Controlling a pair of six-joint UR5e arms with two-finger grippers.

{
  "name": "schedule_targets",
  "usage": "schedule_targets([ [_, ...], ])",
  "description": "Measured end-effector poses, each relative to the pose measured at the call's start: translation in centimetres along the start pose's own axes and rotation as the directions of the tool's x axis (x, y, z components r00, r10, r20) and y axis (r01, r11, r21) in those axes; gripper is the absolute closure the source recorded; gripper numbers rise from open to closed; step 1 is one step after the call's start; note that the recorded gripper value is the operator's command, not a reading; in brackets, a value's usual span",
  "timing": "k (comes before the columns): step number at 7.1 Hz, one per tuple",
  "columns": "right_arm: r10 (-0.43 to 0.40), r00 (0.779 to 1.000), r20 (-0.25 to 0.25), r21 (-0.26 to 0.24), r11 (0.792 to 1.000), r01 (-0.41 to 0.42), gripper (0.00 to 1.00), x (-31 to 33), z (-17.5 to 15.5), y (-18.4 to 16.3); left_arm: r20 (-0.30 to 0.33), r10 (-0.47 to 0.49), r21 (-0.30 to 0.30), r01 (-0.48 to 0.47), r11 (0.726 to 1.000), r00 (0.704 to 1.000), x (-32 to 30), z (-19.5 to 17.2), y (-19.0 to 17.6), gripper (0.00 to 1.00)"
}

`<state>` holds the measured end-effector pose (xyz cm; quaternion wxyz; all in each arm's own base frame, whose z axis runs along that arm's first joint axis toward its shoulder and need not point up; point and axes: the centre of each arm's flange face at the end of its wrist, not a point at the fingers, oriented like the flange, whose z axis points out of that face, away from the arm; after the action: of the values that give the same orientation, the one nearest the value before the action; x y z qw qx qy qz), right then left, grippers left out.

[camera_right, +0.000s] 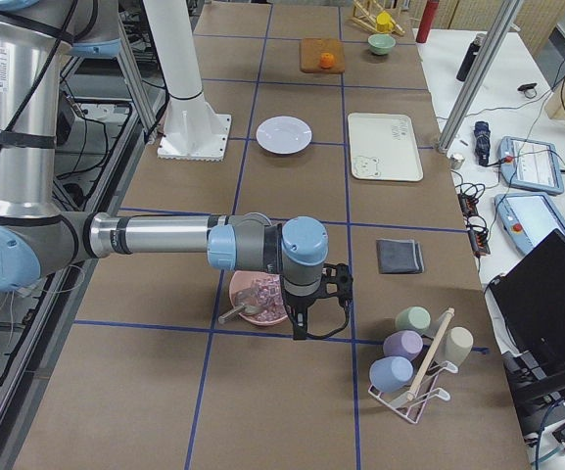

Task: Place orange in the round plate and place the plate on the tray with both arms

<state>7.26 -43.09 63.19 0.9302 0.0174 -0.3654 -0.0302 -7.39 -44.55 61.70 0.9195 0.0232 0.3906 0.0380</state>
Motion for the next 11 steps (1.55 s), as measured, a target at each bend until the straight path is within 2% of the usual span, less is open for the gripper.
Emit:
schedule_targets([
  [4, -0.006, 1.000, -0.002, 0.008, 1.000, 0.006, 0.00, -0.2, -0.3, -0.2, 0.004, 0.008, 0.009, -0.008, 1.000, 1.000, 0.3, -0.4, -0.3, 0.01],
  [7, -0.049, 0.999, -0.012, 0.053, 0.997, 0.049, 0.00, -1.8, -2.2, -1.6, 0.012, 0.040, 0.038, -0.041, 0.998, 0.999, 0.9, -1.0, -1.0, 0.01],
  [9, -0.093, 0.995, -0.018, 0.101, 0.990, 0.095, 0.00, -3.7, -4.5, -4.1, 0.026, 0.117, 0.116, -0.120, 0.986, 0.993, 2.3, -2.5, -2.3, 0.01],
  [10, -0.122, 0.992, -0.024, 0.134, 0.983, 0.124, 0.00, -4.8, -5.8, -5.4, 0.043, 0.181, 0.178, -0.186, 0.966, 0.983, 3.1, -3.3, -2.9, 0.01],
  [11, -0.156, 0.987, -0.033, 0.176, 0.971, 0.159, 0.00, -5.6, -7.0, -6.4, 0.066, 0.248, 0.245, -0.256, 0.935, 0.967, 3.8, -4.2, -3.8, 0.01],
])
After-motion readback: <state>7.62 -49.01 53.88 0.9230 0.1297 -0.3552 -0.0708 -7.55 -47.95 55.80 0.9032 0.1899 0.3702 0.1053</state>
